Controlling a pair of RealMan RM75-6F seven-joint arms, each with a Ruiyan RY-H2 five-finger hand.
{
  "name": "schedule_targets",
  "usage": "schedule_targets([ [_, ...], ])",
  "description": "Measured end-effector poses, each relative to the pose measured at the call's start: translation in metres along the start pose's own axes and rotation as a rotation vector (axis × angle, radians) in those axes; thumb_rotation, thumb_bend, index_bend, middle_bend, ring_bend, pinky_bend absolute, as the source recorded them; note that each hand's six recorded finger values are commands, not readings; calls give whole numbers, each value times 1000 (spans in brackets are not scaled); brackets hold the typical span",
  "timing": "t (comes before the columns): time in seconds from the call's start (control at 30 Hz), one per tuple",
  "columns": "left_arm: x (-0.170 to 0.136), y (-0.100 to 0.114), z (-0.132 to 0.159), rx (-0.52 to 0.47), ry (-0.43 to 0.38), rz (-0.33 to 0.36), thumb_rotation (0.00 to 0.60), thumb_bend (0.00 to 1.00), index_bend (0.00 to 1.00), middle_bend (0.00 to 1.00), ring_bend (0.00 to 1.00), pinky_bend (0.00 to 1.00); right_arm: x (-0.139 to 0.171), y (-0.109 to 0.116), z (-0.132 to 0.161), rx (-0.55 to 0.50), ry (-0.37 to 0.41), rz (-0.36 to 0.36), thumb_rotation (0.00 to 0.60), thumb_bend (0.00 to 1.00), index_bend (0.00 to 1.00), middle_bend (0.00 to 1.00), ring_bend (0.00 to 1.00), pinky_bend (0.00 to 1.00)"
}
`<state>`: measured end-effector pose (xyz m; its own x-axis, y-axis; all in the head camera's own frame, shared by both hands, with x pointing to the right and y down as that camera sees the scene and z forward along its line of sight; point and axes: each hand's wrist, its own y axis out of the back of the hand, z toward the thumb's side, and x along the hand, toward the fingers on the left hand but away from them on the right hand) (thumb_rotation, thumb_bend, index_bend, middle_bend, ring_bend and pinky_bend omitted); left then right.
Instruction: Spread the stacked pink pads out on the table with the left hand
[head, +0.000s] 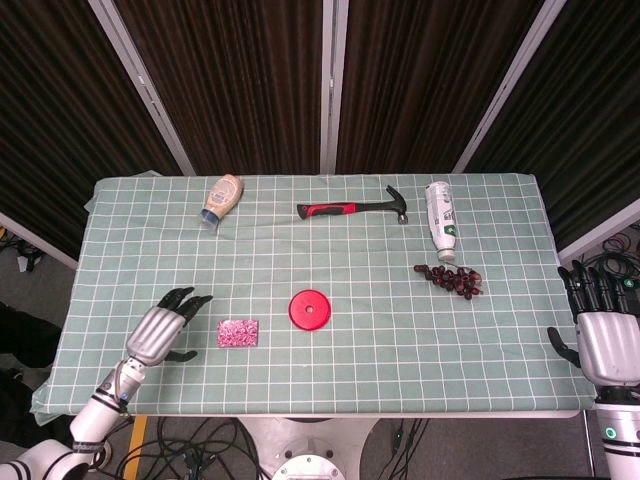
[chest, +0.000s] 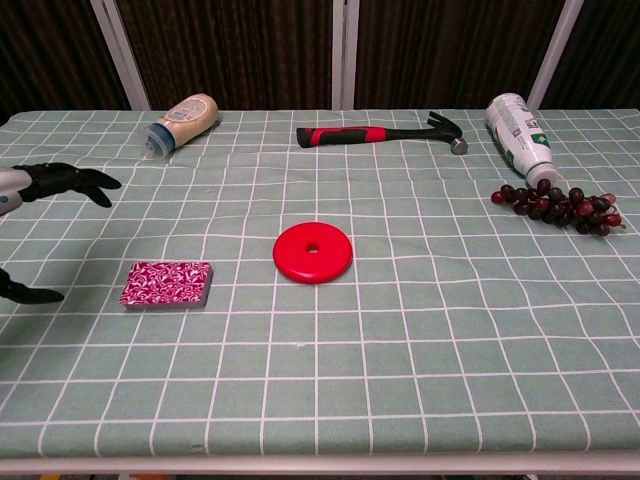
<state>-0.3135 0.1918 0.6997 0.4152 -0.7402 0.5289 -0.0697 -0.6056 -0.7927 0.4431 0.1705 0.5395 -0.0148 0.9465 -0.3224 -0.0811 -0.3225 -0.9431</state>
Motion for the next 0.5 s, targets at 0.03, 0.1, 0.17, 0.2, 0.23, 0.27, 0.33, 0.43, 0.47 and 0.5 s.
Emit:
schedule_targets([
  [0.03,2,-3,3,-4,-5,-7,600,101,104,195,72,117,0,-1,0,0,0,3,600,200,0,0,0,0],
  [0.1,5,-7,8,-12,-12,-17,600,101,104,195,72,117,0,-2,0,2,-1,7,600,200,0,0,0,0],
  [0.17,9,-11,14,-21,-21,-26,600,101,105,197,71,117,0,-3,-1,3,-3,10,600,200,0,0,0,0],
  [0.2,11,-13,17,-25,-24,-29,600,101,105,199,71,117,0,-3,-2,4,-4,10,600,200,0,0,0,0],
  [0.23,14,-15,20,-29,-29,-32,600,100,105,203,71,117,0,-3,-2,3,-6,10,600,200,0,0,0,0],
  [0.27,16,-16,23,-32,-32,-34,600,101,106,208,71,117,0,-3,-3,3,-7,11,600,200,0,0,0,0],
  [0.33,20,-18,28,-38,-39,-35,600,101,107,215,71,117,0,-4,-4,3,-10,12,600,199,0,0,0,0],
  [0.43,26,-21,34,-40,-44,-36,600,101,110,229,71,117,0,-4,-5,2,-14,15,600,199,0,0,0,0],
  [0.47,28,-22,35,-40,-45,-37,600,101,111,234,71,117,0,-5,-6,1,-15,16,600,200,0,0,0,0],
  [0.5,30,-23,36,-40,-45,-39,600,101,112,236,71,117,0,-5,-6,1,-16,18,600,199,0,0,0,0],
])
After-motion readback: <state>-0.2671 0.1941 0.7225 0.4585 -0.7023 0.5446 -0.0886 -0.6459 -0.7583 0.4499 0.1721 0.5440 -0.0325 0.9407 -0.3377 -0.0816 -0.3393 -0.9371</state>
